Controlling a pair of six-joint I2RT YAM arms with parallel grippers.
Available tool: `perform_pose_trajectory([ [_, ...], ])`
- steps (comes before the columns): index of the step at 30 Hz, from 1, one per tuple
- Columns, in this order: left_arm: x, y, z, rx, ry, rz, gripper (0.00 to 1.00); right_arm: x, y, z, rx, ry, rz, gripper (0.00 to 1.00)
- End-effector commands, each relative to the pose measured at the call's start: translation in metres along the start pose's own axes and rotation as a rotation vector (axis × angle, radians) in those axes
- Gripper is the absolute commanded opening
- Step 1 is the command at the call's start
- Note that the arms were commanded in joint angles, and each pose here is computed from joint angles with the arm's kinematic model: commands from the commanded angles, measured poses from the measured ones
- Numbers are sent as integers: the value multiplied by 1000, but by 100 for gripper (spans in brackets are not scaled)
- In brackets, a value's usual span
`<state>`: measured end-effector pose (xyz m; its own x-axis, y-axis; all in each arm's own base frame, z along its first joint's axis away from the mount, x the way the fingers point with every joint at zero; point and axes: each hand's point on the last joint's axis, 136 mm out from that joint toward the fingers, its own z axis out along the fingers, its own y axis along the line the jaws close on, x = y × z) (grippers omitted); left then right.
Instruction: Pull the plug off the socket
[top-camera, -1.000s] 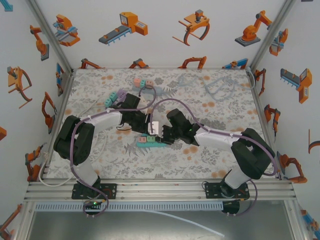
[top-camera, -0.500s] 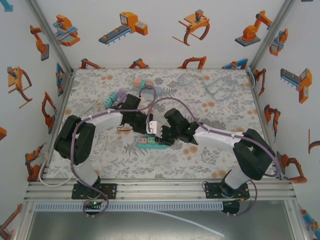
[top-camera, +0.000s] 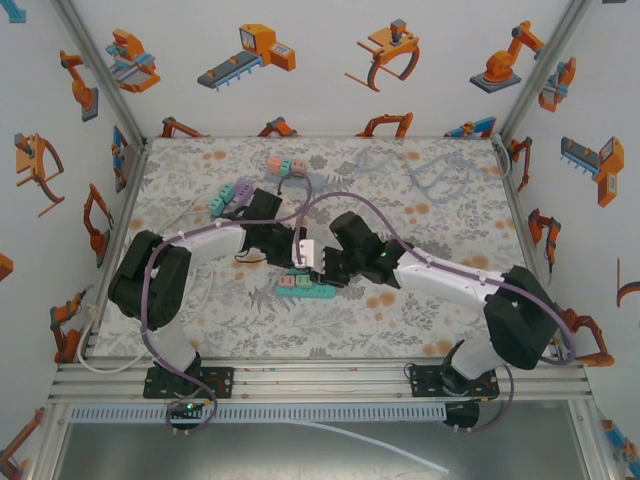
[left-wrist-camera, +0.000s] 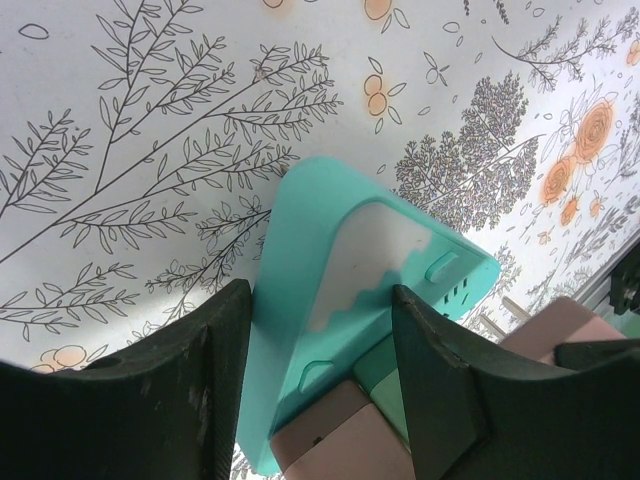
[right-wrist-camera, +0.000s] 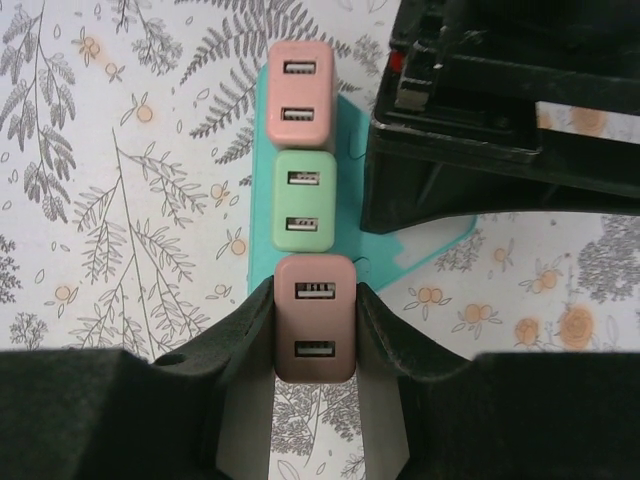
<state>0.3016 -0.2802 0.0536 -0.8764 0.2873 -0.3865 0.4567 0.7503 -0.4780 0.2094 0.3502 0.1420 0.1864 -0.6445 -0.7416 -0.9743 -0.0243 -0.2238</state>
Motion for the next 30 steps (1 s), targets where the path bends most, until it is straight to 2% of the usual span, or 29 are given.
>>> perform_pose_trajectory([
  [1, 58, 55, 20, -251, 149, -50, 46, -69, -9, -24, 84, -258, -80, 3],
  [4, 47, 48, 12, -229, 109, -79, 46, -83, -18, -43, 157, -325, -2, 2],
  [8, 32, 35, 1, -192, 58, -102, 47, -99, -45, -76, 286, -415, 293, 1],
  [12, 15, 23, -15, -172, 3, -109, 48, -92, -71, -114, 443, -465, 662, 0],
  [16, -4, 11, -36, -161, -57, -100, 52, -85, -71, -143, 502, -534, 817, 0],
  [20, -27, -9, -71, -144, -142, -65, 58, -53, -79, -169, 617, -535, 1059, 0],
  [24, -45, -49, -116, -48, -263, 17, 67, -17, -78, -184, 663, -580, 1276, 0],
  [30, -26, -122, -168, 173, -345, 240, 88, 52, -59, -183, 695, -588, 1579, 0],
])
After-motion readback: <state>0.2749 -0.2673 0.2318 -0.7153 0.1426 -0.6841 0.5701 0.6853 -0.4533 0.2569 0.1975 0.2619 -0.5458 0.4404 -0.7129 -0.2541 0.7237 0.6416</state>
